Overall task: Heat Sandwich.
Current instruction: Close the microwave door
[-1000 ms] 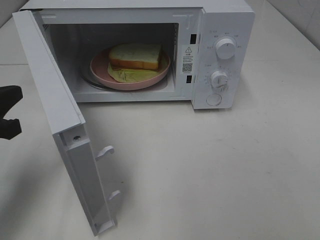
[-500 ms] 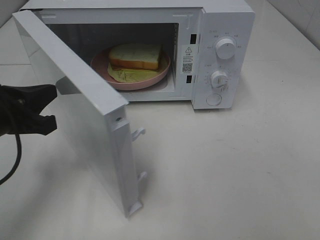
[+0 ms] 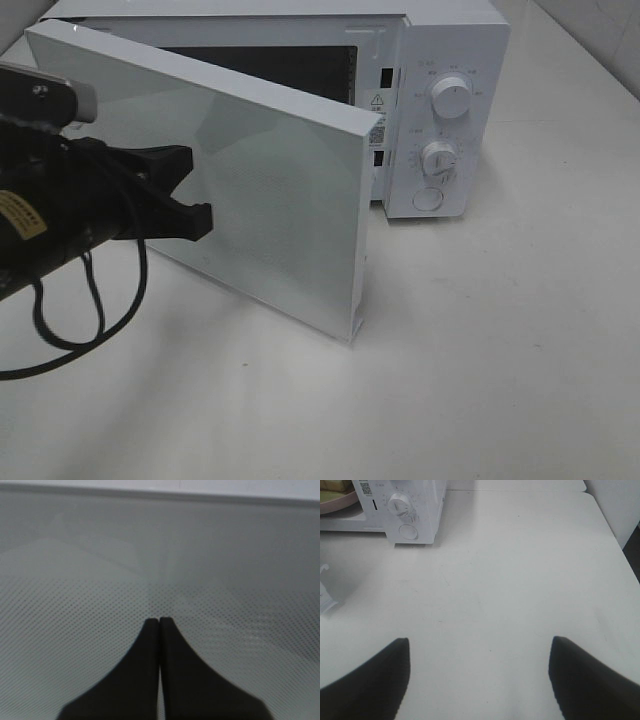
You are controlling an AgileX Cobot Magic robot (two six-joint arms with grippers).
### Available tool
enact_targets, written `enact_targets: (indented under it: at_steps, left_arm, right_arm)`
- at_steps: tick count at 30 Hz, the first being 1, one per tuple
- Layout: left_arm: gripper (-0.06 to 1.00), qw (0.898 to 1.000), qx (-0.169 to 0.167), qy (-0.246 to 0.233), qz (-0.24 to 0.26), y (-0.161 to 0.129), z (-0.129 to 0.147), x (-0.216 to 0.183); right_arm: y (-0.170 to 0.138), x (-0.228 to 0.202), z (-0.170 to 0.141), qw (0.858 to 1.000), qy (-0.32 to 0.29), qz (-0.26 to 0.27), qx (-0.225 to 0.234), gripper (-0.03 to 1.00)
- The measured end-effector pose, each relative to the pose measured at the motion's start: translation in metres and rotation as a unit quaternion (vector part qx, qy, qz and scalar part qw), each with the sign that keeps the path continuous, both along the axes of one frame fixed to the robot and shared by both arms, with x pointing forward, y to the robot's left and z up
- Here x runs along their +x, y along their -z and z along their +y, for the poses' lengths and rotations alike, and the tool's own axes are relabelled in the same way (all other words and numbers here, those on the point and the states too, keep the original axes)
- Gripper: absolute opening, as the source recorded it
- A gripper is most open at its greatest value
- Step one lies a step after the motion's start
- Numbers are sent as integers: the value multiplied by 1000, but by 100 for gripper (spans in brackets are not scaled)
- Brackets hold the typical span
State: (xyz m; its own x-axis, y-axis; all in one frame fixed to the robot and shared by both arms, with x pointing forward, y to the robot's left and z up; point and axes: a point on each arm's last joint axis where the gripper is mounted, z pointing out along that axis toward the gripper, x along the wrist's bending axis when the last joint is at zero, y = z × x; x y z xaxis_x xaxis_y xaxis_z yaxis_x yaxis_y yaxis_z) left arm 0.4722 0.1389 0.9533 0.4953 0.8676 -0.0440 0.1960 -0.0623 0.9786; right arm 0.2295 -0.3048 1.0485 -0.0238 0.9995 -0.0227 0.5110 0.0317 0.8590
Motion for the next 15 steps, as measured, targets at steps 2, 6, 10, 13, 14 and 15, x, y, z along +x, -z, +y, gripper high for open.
enact_targets:
  at_steps: [2, 6, 10, 13, 14, 15]
  left_arm:
    - [0, 1000, 2, 0, -3, 0, -5, 2]
    - [0, 1000, 2, 0, -4, -2, -25, 10]
    - [0, 1000, -3, -1, -2, -3, -37, 20]
    - [0, 1000, -5, 0, -2, -4, -41, 26]
    - [0, 1000, -9, -1, -4, -6, -46, 31]
    - [0, 1000, -10, 0, -4, -7, -49, 34]
  right_arm:
    - [0, 0, 0, 1000, 0, 0, 0, 74]
    - [0, 0, 0, 1000, 0, 0, 0, 74]
    - [0, 0, 0, 1000, 0, 0, 0, 74]
    - [0, 0, 0, 1000, 0, 0, 0, 74]
    - [0, 0, 0, 1000, 0, 0, 0, 74]
    - [0, 0, 0, 1000, 0, 0, 0, 74]
